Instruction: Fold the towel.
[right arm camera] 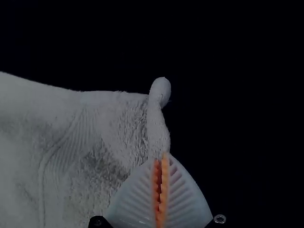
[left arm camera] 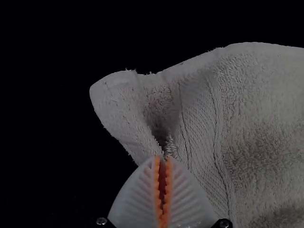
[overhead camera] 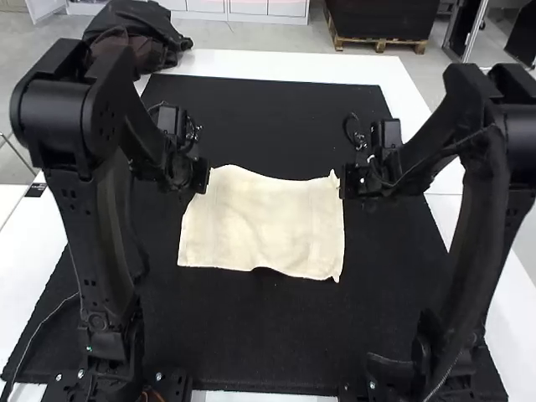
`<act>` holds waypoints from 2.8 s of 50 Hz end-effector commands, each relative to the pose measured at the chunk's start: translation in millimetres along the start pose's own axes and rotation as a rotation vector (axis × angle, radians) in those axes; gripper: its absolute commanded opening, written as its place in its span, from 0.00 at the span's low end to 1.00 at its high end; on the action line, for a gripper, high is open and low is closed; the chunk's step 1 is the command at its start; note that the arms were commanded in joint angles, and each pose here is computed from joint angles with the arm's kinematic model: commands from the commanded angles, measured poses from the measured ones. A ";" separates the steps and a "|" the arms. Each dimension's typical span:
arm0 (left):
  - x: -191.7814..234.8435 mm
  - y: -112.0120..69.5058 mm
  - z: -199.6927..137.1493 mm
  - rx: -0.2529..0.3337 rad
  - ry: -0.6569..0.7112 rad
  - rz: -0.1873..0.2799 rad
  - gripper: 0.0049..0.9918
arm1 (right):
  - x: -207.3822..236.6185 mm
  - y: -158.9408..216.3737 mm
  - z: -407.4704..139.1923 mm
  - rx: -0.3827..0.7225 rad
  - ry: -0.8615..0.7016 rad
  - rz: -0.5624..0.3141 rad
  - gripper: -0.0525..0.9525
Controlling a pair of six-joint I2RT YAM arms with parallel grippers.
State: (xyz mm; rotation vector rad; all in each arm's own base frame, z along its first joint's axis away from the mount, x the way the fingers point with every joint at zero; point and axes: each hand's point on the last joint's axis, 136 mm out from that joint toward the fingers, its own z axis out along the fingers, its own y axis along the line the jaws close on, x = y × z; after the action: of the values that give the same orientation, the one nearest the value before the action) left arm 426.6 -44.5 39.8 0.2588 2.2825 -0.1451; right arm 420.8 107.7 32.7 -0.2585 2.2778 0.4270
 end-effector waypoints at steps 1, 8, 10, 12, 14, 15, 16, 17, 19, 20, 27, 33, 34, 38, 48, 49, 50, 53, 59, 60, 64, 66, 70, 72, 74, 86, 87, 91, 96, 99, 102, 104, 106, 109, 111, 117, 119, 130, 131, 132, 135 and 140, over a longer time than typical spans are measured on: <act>-18.5 -0.2 -12.6 0.007 -0.032 0.012 0.02 | -0.7 4.2 -12.4 -0.032 -0.002 0.020 0.03; -18.7 -5.1 -24.7 0.025 -0.016 0.018 0.02 | 5.0 13.8 -22.4 -0.067 0.026 0.027 0.03; -19.5 -4.4 -29.1 0.023 -0.013 0.030 0.02 | 5.6 15.7 -25.9 -0.071 0.032 0.027 0.03; -19.9 -2.4 -33.3 0.019 -0.011 0.033 0.02 | 4.9 17.5 -29.1 -0.076 0.032 0.027 0.03; -19.0 0.7 -37.2 0.013 -0.005 0.033 0.02 | 5.0 19.8 -32.4 -0.083 0.037 0.026 0.03; -18.0 2.0 -39.6 0.010 0.001 0.035 0.02 | 5.0 21.1 -34.4 -0.088 0.038 0.025 0.03; -17.1 2.4 -40.4 0.010 0.004 0.035 0.02 | 5.1 21.9 -36.0 -0.089 0.040 0.026 0.03; -17.0 4.0 -42.0 0.006 0.004 0.035 0.02 | 4.2 22.6 -37.3 -0.091 0.039 0.025 0.03; -15.0 6.4 -45.2 0.002 0.013 0.035 0.02 | 4.7 24.6 -40.6 -0.097 0.046 0.025 0.03; -16.1 7.5 -46.8 0.000 0.011 0.034 0.02 | 4.0 25.3 -42.5 -0.097 0.046 0.020 0.03; -15.3 10.5 -60.6 -0.010 0.025 0.038 0.02 | -1.4 30.6 -56.6 -0.102 0.037 0.014 0.03; -8.8 7.4 -69.6 -0.003 0.054 0.043 0.02 | 5.0 36.5 -65.1 -0.123 0.067 0.021 0.03; -7.9 7.0 -70.5 -0.002 0.056 0.042 0.02 | 6.2 37.3 -66.1 -0.125 0.072 0.023 0.03; -3.1 5.7 -75.8 -0.004 0.062 0.049 0.02 | 9.2 40.6 -72.0 -0.134 0.080 0.027 0.03; 2.0 3.0 -88.8 -0.009 0.057 0.075 0.02 | 16.9 47.4 -85.3 -0.154 0.108 0.032 0.03; 3.7 2.6 -89.5 -0.008 0.060 0.074 0.02 | 18.8 48.3 -86.2 -0.159 0.115 0.034 0.03; 6.9 2.2 -90.1 -0.008 0.068 0.076 0.02 | 20.9 49.6 -87.3 -0.163 0.122 0.030 0.03; 12.4 2.6 -91.9 -0.015 0.082 0.080 0.02 | 23.9 50.1 -89.9 -0.164 0.136 0.022 0.03; 23.0 3.2 -95.5 -0.026 0.105 0.106 0.02 | 24.8 51.0 -94.8 -0.166 0.140 0.016 0.03; 25.3 4.0 -96.2 -0.030 0.109 0.114 0.02 | 27.0 50.7 -95.7 -0.165 0.148 0.013 0.03; 30.3 9.3 -98.2 -0.054 0.113 0.125 0.02 | 33.4 47.9 -97.5 -0.160 0.165 0.008 0.03; 32.5 12.1 -98.6 -0.062 0.113 0.133 0.02 | 36.9 46.6 -98.5 -0.158 0.171 0.001 0.03; 39.1 20.3 -99.7 -0.084 0.119 0.133 0.02 | 44.3 43.4 -100.5 -0.152 0.183 0.008 0.03; 42.5 23.3 -101.1 -0.091 0.125 0.134 0.02 | 48.8 43.7 -101.3 -0.152 0.193 0.011 0.03; 45.3 25.0 -102.5 -0.095 0.130 0.136 0.02 | 51.8 43.5 -102.4 -0.152 0.198 0.009 0.03; 53.9 22.9 -110.0 -0.098 0.128 0.185 0.02 | 70.2 46.8 -105.6 -0.159 0.244 0.007 0.03; 54.1 22.3 -110.5 -0.098 0.127 0.187 0.02 | 72.3 46.9 -106.1 -0.160 0.249 0.008 0.03; 56.8 20.3 -112.1 -0.094 0.131 0.188 0.02 | 79.3 48.3 -107.2 -0.166 0.272 0.002 0.03; 58.5 19.2 -114.9 -0.093 0.134 0.194 0.02 | 81.8 49.0 -109.4 -0.167 0.279 -0.005 0.03; 59.5 18.7 -116.3 -0.093 0.134 0.197 0.02 | 80.4 49.6 -110.4 -0.166 0.274 -0.006 0.03; 62.8 18.1 -116.9 -0.092 0.141 0.209 0.02 | 82.2 50.1 -110.6 -0.168 0.280 -0.006 0.03; 65.0 17.7 -117.1 -0.090 0.144 0.216 0.02 | 85.1 50.6 -110.8 -0.169 0.288 -0.004 0.03; 67.8 18.6 -116.7 -0.096 0.150 0.225 0.02 | 88.4 50.2 -110.9 -0.166 0.296 -0.003 0.03; 73.5 18.6 -115.7 -0.099 0.158 0.235 0.02 | 92.4 50.0 -110.1 -0.163 0.301 -0.004 0.03; 76.5 18.5 -114.7 -0.101 0.158 0.235 0.02 | 95.9 49.7 -109.8 -0.159 0.307 -0.007 0.03; 90.5 17.8 -112.2 -0.108 0.174 0.243 0.02 | 100.9 45.9 -106.2 -0.133 0.301 -0.023 0.03; 94.8 16.3 -111.3 -0.106 0.179 0.246 0.02 | 103.1 45.1 -105.9 -0.126 0.304 -0.027 0.03; 102.4 9.7 -107.4 -0.101 0.169 0.267 0.16 | 102.9 38.8 -101.9 -0.088 0.283 -0.047 0.31; 101.3 9.9 -107.3 -0.102 0.165 0.268 0.22 | 101.5 37.6 -101.4 -0.084 0.275 -0.046 0.32; 100.6 10.3 -107.2 -0.104 0.162 0.269 0.27 | 99.7 37.6 -101.2 -0.084 0.268 -0.045 0.33; 97.9 12.2 -107.1 -0.115 0.153 0.271 0.51 | 96.3 35.0 -100.0 -0.071 0.255 -0.045 0.41; 93.9 13.7 -107.2 -0.123 0.144 0.273 0.95 | 92.4 33.2 -99.4 -0.061 0.243 -0.041 0.55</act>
State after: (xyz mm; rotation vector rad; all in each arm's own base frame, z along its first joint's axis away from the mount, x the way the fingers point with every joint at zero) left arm 285.9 -1.5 31.8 0.5260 2.3884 0.1159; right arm 274.3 101.3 29.7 -0.4288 2.5120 0.5123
